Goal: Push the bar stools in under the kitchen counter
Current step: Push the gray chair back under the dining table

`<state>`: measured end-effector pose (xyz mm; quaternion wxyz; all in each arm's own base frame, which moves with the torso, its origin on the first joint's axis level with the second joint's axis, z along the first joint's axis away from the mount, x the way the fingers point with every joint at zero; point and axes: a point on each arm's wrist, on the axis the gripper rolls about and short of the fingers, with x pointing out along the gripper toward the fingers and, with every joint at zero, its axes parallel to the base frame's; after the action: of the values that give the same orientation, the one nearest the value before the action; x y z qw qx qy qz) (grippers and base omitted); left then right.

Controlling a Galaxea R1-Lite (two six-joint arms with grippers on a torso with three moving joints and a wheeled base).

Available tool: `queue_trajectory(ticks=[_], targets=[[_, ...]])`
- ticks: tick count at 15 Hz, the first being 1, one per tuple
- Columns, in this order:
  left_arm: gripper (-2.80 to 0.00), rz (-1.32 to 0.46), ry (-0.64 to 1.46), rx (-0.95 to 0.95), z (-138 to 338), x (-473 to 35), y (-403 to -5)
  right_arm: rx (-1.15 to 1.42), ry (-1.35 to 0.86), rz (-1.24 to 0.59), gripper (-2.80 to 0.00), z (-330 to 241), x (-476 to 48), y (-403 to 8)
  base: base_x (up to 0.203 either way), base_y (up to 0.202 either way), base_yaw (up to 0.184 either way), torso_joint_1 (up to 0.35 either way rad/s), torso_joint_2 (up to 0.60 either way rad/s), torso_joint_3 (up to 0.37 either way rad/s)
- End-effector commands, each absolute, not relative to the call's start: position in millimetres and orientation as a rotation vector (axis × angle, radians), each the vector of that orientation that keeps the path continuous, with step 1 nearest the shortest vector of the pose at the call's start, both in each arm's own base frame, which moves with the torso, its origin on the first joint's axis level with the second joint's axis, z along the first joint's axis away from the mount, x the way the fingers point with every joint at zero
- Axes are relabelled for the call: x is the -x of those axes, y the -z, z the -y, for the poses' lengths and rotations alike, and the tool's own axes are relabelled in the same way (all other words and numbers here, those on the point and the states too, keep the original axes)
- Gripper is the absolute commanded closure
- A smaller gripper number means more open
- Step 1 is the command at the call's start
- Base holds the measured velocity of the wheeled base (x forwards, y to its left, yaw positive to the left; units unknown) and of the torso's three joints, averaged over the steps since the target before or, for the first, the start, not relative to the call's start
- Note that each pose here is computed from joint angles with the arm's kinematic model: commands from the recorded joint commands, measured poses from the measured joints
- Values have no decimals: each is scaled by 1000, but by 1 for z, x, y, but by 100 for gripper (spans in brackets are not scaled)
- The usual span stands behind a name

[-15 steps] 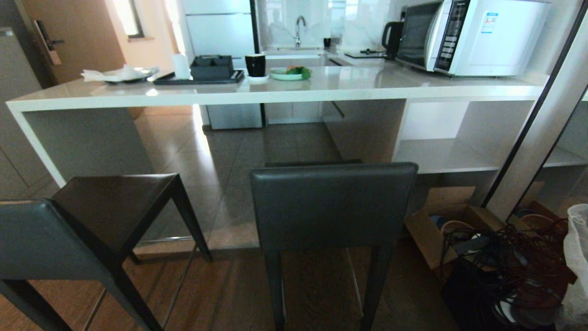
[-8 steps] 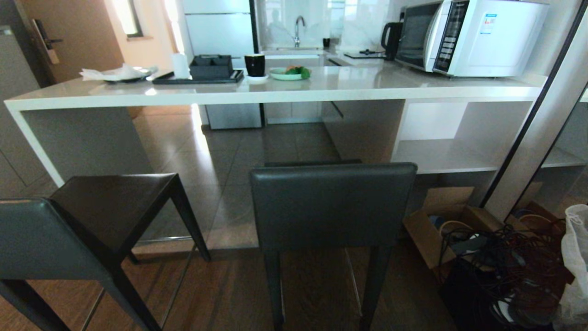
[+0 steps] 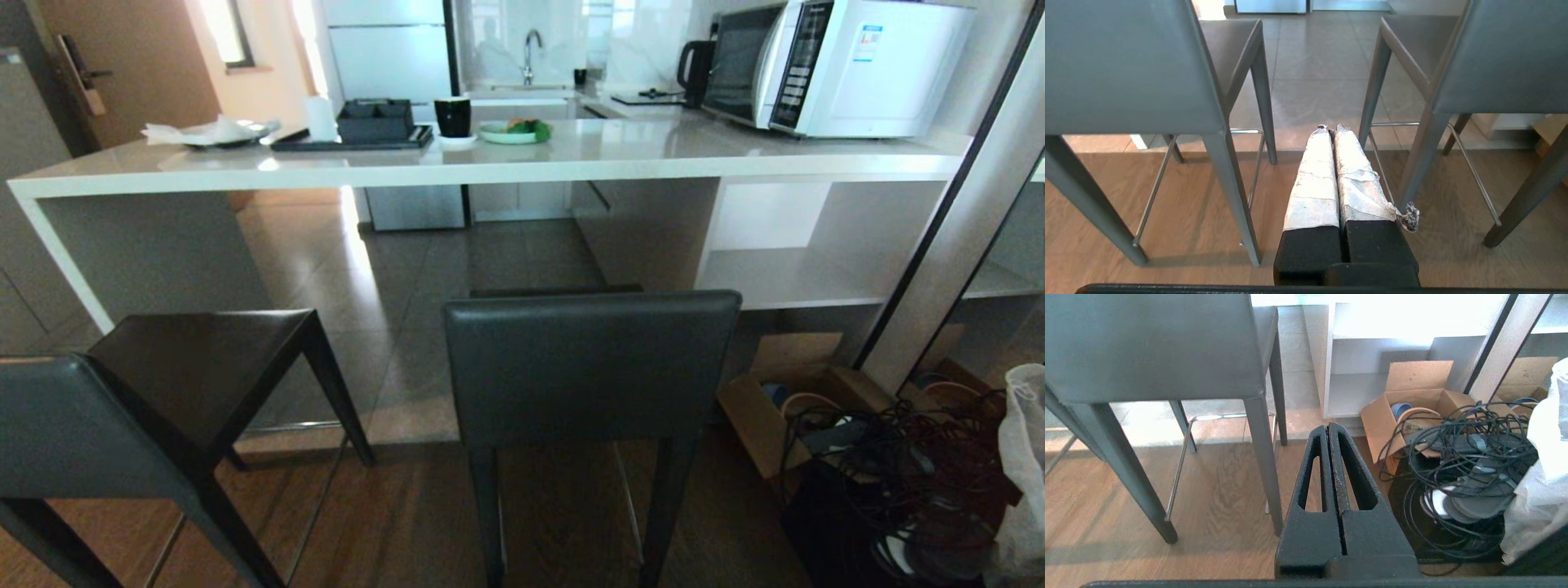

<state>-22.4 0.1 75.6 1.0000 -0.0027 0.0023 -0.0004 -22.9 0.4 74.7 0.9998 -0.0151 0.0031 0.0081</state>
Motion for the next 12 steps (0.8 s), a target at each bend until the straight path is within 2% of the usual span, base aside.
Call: queue_trajectory(ticks=[1, 9, 12], targets=[[0, -6, 0, 6, 0, 22, -76, 31, -17, -6, 0, 0, 23, -75, 90, 0, 0, -7, 0, 0], [0, -6, 0, 6, 0, 22, -76, 31, -17, -6, 0, 0, 23, -75, 189, 0, 2, 2, 4, 2], [0, -6, 0, 6, 0, 22, -76, 31, -17, -6, 0, 0, 23, -75, 32, 0, 1, 5, 2, 0]])
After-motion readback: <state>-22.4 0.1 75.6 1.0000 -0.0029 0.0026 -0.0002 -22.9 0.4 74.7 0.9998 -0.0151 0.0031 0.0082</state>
